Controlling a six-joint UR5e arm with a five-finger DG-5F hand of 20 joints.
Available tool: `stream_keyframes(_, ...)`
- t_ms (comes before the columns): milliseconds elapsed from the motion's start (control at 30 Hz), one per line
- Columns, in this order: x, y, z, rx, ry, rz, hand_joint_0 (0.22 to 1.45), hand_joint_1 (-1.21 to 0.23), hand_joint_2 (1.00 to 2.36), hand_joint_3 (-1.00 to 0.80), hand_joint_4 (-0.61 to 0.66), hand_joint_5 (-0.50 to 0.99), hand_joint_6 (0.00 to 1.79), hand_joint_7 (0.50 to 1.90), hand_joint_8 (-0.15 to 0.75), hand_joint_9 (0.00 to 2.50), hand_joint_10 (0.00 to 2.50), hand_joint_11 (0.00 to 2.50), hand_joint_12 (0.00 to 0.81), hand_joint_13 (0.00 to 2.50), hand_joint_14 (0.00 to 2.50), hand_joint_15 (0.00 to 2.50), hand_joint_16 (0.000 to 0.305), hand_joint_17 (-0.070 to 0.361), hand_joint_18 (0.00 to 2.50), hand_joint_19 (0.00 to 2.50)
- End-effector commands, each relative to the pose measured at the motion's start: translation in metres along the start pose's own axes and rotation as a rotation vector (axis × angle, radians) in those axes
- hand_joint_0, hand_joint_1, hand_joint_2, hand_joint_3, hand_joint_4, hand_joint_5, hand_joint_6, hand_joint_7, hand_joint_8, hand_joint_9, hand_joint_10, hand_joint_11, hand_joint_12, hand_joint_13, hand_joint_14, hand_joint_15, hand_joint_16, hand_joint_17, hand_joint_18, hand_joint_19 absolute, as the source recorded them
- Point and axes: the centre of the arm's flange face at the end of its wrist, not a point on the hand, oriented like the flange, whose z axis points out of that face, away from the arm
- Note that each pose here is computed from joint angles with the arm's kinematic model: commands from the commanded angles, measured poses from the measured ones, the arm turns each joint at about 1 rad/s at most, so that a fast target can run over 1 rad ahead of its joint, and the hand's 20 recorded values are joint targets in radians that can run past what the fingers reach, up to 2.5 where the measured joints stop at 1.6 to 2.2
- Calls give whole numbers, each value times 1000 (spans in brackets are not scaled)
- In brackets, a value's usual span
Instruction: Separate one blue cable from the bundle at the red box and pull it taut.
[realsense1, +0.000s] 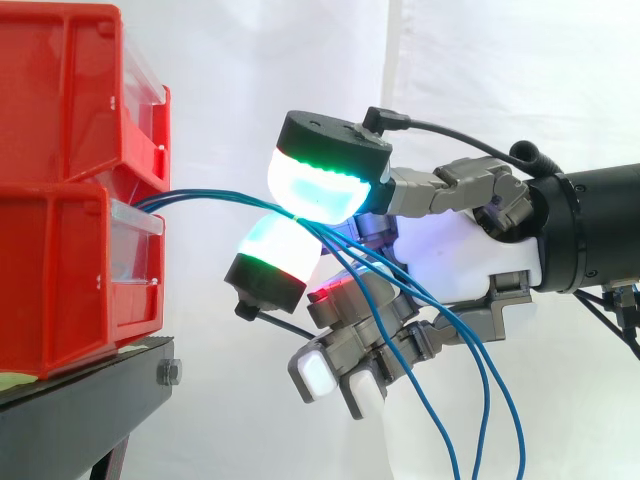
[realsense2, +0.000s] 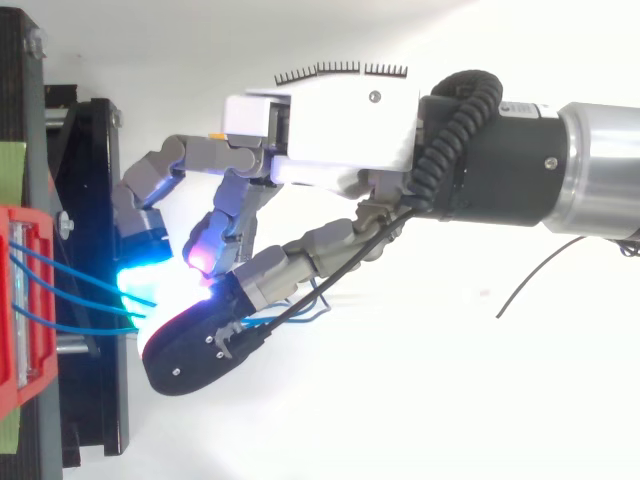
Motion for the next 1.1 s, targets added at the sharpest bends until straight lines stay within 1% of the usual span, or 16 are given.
stream_keyframes(0,0,-1,0,1,-1,0,853,-978,1001,-485,-111,-185,902,1214,255,1179,21,1468,385,906,26,675,45,100,824,708)
stream_keyframes(100,0,0,0,-2,-1,0,859,-969,1000,-500,-128,-181,904,1223,240,1168,21,1465,372,908,27,674,42,94,828,663)
stream_keyframes(200,0,0,0,-2,-1,0,824,-976,1000,-500,-149,-182,905,1240,228,1150,25,1461,358,913,27,656,40,91,856,611)
stream_keyframes(367,0,0,0,-1,-1,0,777,-1027,1000,-500,-167,-187,913,1210,220,1115,23,1444,343,915,26,666,38,85,858,600)
stream_keyframes(533,0,-1,0,-1,-1,0,739,-1022,1000,-500,-170,-179,914,1187,230,1154,21,1453,333,949,25,670,36,81,873,620)
stream_keyframes(700,0,0,0,-2,-2,0,707,-923,1000,-500,-167,-169,905,1186,241,1208,21,1463,336,974,27,689,36,81,876,638)
stream_keyframes(733,0,0,0,-2,-2,0,669,-890,1000,-500,-154,-169,903,1183,248,1214,21,1467,338,972,27,695,36,81,872,648)
stream_keyframes(800,0,-1,0,-1,-2,0,637,-871,1000,-500,-127,-169,899,1205,253,1221,23,1471,345,971,27,692,37,83,863,652)
stream_keyframes(867,0,-1,0,-1,-2,0,597,-849,1000,-500,-114,-168,897,1191,254,1224,21,1473,352,971,25,695,38,86,861,659)
stream_keyframes(967,0,0,0,-3,-4,1,587,-843,1000,-500,-105,-168,895,1175,255,1228,22,1471,357,970,28,695,39,87,858,660)
stream_keyframes(1033,0,0,0,-3,-4,1,580,-775,1000,-500,-113,-167,894,1149,255,1233,21,1465,362,971,27,691,39,88,856,661)
stream_keyframes(1067,0,0,0,-2,-4,0,582,-763,1000,-500,-111,-166,892,1145,259,1233,22,1469,361,971,26,696,39,88,854,668)
